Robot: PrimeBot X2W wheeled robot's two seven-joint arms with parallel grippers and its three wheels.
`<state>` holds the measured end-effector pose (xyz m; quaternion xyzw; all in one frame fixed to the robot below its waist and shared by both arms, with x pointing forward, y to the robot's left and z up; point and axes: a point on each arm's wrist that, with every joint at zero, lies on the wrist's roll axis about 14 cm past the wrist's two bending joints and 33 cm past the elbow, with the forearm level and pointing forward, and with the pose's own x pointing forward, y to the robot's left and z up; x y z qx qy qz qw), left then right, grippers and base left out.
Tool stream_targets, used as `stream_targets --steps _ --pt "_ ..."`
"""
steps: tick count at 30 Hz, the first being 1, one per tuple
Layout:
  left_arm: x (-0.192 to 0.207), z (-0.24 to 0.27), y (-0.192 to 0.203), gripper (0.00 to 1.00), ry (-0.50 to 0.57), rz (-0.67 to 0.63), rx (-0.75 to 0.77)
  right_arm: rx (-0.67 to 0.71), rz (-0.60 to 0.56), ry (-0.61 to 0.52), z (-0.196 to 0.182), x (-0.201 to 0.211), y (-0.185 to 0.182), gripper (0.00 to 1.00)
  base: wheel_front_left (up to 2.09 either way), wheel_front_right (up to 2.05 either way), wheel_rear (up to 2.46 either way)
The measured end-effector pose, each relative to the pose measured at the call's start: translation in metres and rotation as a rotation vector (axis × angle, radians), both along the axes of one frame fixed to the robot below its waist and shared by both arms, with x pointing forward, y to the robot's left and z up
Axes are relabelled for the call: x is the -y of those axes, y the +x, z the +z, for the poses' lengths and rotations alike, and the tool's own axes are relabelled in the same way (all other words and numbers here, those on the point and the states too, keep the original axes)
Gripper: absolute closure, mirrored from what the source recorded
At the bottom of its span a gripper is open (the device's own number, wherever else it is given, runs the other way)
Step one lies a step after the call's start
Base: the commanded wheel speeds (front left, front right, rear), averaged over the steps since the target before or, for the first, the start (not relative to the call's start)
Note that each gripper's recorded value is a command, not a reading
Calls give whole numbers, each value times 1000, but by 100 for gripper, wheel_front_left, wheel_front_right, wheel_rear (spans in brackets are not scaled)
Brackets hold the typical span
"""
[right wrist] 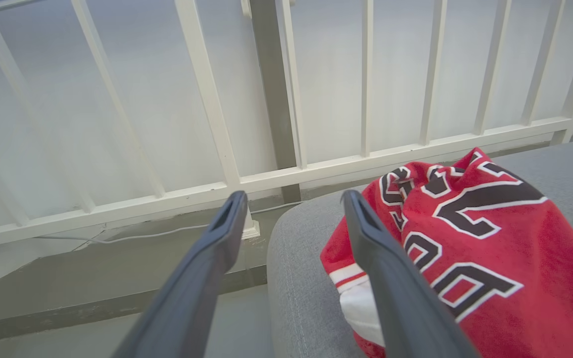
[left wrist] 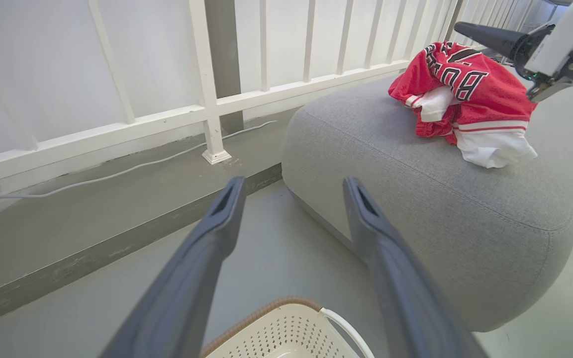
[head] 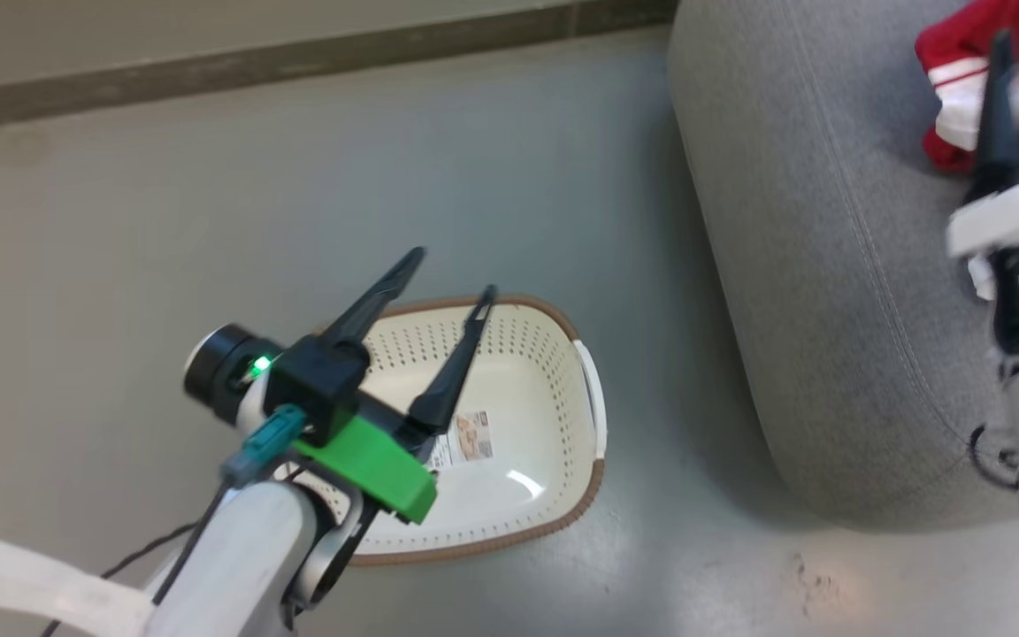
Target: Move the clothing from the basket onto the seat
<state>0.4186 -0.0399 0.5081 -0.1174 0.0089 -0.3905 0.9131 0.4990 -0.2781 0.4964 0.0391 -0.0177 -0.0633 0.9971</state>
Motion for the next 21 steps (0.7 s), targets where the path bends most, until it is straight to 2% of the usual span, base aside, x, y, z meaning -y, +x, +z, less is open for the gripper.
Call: stream_targets --steps 10,21 --pt "-60 8 3 0 -7 251 -7 -16 187 13 -8 -78 -28 0 0 0 0" --pt "-105 -2 -22 0 19 394 -55 -42 252 36 -16 -111 -69 0 0 0 0"
